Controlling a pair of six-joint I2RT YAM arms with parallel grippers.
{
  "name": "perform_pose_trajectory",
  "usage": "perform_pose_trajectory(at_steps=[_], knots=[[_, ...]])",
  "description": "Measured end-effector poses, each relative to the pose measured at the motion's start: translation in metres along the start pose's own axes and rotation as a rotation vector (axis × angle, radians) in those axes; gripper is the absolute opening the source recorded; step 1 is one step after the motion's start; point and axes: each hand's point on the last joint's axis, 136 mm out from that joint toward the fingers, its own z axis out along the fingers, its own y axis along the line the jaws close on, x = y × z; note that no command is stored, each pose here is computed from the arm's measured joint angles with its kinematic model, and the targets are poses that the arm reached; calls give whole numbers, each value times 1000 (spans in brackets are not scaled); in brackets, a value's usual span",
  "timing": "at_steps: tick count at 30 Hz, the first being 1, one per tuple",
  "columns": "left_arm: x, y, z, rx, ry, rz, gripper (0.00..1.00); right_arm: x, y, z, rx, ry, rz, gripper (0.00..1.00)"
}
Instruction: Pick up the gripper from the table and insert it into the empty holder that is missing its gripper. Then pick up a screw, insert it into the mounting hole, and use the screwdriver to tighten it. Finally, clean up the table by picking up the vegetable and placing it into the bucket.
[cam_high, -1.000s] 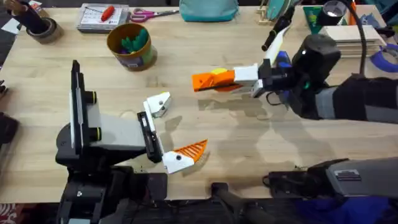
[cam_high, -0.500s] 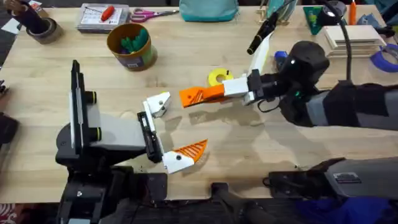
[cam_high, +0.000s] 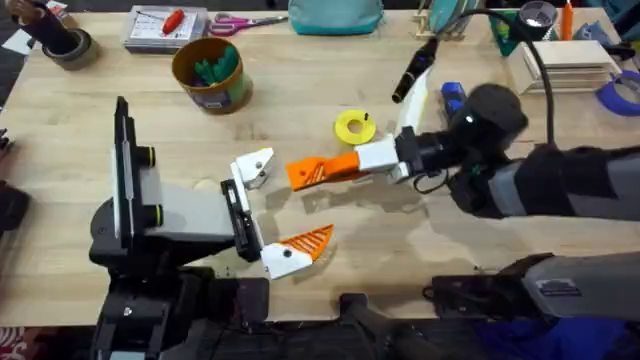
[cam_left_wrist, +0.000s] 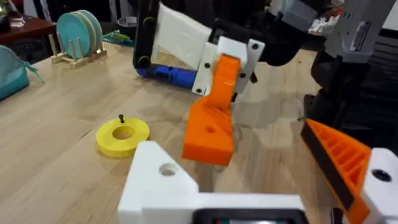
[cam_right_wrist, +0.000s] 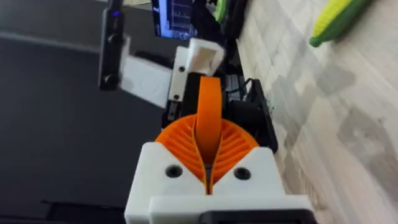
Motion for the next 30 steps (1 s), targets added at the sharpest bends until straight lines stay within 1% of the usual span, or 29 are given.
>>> perform_pose_trajectory(at_steps=[3,10,14,19,30], knots=[[0,0,0,0,0,0,986,3,6,-2,-19,-26,-51,8],[0,0,0,0,0,0,986,10,1,-3,-14,-59,38,8],[0,0,0,0,0,0,986,11,12,3,-41,-58,22,8],[0,0,0,0,0,0,986,14,13,8,-46,-52,54,8],[0,0,0,0,0,0,985,13,14,14,-49,-72,64,8]])
